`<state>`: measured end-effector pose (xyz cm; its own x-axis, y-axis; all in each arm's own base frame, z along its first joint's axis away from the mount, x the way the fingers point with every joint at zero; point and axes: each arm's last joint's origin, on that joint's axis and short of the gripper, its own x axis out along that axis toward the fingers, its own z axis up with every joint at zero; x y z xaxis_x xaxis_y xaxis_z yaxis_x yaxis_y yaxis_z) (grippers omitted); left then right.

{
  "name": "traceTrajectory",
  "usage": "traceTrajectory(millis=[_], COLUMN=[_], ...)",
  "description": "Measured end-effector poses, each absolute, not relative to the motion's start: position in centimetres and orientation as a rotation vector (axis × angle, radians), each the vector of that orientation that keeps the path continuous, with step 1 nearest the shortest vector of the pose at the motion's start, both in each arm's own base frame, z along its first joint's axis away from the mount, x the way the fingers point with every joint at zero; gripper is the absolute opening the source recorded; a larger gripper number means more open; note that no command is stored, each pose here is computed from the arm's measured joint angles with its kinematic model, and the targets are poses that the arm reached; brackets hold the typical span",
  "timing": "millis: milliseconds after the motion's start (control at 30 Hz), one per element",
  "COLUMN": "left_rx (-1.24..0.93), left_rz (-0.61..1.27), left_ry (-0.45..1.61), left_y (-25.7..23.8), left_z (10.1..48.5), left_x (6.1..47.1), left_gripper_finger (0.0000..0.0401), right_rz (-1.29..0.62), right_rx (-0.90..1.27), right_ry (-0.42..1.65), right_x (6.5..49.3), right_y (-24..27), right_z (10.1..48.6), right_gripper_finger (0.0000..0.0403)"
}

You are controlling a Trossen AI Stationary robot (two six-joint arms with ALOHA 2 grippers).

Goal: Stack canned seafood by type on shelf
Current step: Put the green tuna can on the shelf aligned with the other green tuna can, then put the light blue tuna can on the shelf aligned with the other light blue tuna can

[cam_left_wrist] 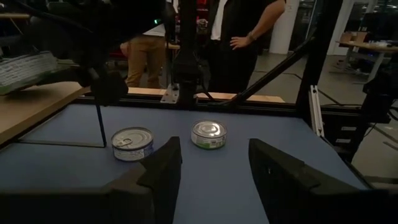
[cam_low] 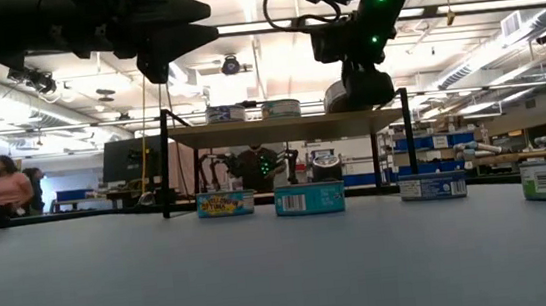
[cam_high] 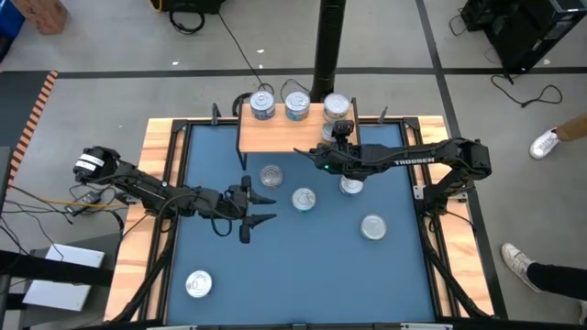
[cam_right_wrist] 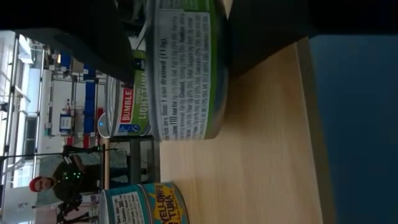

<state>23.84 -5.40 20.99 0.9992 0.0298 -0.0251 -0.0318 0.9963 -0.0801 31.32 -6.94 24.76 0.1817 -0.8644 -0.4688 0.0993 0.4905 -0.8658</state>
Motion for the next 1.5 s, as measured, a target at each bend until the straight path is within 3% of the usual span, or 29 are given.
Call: traceTrajectory(millis=[200,1100,1367,1500], left_rx=[-0.081,-0.075,-0.073,-0.067], left_rz=[0.031,0.013,0.013,0.014], left_ry=[0.024,0.029,0.034,0.054], left_y=[-5.4,-5.5,-5.5,-5.4], left_z=[21.0,21.0,20.9,20.7], left_x=[23.8,23.8,23.8,23.8], left_gripper_finger=[0.019,0.019,0.019,0.019], right_rz=[-0.798,-0.775,-0.787,-0.669], right_rx=[-0.809,-0.579,-0.497,-0.343], right_ry=[1.196,1.053,0.908,0.831], right_x=[31.3,29.9,28.3,27.6], right_y=[-6.9,-6.8,-5.0,-3.2], right_z=[24.8,27.0,29.7,30.6], right_gripper_finger=[0.027,0.0268,0.025,0.022])
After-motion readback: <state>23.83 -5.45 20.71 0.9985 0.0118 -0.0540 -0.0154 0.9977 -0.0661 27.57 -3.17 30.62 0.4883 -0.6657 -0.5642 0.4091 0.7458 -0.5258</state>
